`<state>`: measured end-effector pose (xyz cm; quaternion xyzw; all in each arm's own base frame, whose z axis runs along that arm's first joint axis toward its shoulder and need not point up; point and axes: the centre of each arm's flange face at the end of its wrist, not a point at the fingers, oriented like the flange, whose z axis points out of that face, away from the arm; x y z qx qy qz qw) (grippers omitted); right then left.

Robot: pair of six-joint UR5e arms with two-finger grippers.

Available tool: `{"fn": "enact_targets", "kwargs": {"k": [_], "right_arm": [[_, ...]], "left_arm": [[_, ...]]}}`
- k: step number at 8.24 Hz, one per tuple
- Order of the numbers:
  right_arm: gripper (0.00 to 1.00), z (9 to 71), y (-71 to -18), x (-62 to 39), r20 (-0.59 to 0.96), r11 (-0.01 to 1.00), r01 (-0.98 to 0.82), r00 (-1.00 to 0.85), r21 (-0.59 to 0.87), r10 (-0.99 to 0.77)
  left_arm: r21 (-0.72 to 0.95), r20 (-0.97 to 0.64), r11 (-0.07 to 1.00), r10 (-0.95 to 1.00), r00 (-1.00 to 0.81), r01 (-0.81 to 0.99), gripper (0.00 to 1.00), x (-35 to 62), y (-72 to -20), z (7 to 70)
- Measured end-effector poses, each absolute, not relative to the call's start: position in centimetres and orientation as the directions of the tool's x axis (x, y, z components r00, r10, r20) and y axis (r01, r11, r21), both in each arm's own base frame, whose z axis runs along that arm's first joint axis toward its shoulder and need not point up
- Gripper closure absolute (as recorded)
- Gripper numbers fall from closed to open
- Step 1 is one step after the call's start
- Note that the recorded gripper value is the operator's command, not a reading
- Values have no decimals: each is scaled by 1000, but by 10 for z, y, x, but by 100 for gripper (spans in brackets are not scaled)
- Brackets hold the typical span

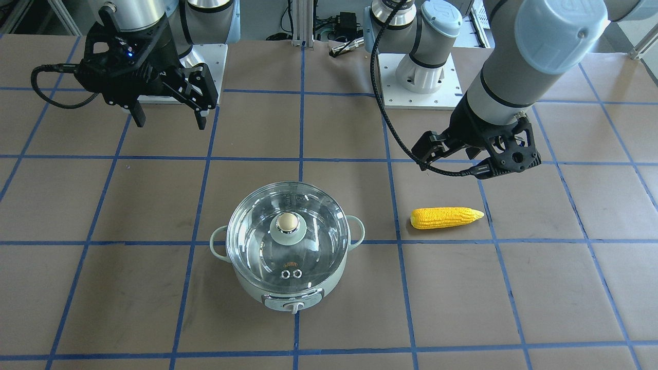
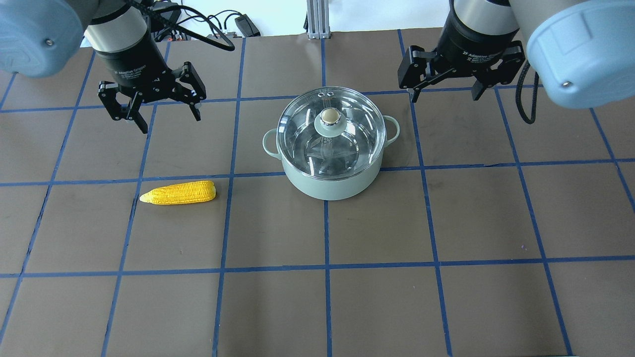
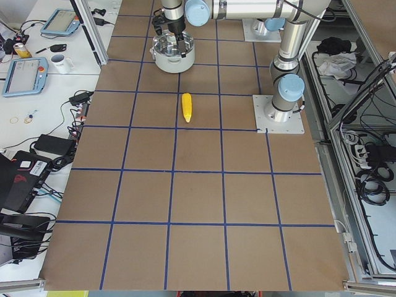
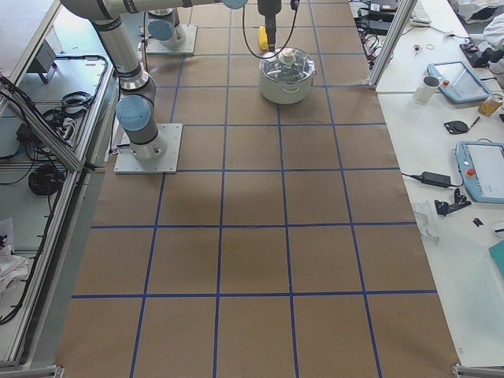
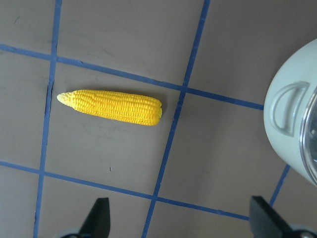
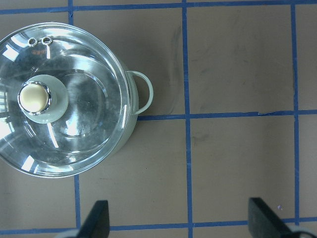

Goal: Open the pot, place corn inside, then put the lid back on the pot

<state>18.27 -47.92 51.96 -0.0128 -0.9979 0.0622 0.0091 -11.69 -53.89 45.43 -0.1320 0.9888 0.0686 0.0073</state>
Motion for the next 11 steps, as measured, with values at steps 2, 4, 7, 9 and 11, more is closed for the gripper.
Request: {"fn": "enact_targets", "kwargs": {"k": [2,4,7,9,11], "right_arm": [[0,520,-479,183,16,992,24,-1000,-125,26],[0,520,-479,183,15,992,23,-1000,-125,25],[0,519,-481,183,12,992,24,-1000,-127,25],[0,519,-481,183,12,991,24,-1000,-128,25],[0,519,-481,182,9,992,26,-1000,-124,27]], "left_arm": [[173,-55,911,-372,-927,-375,0,-87,-544,430],[201,-104,804,-550,-829,-559,0,-57,-554,405],[193,-192,555,-787,-586,-809,0,-34,-550,370],[153,-209,422,-870,-447,-894,0,-28,-550,352],[93,-170,318,-929,-330,-944,0,-24,-545,318]]}}
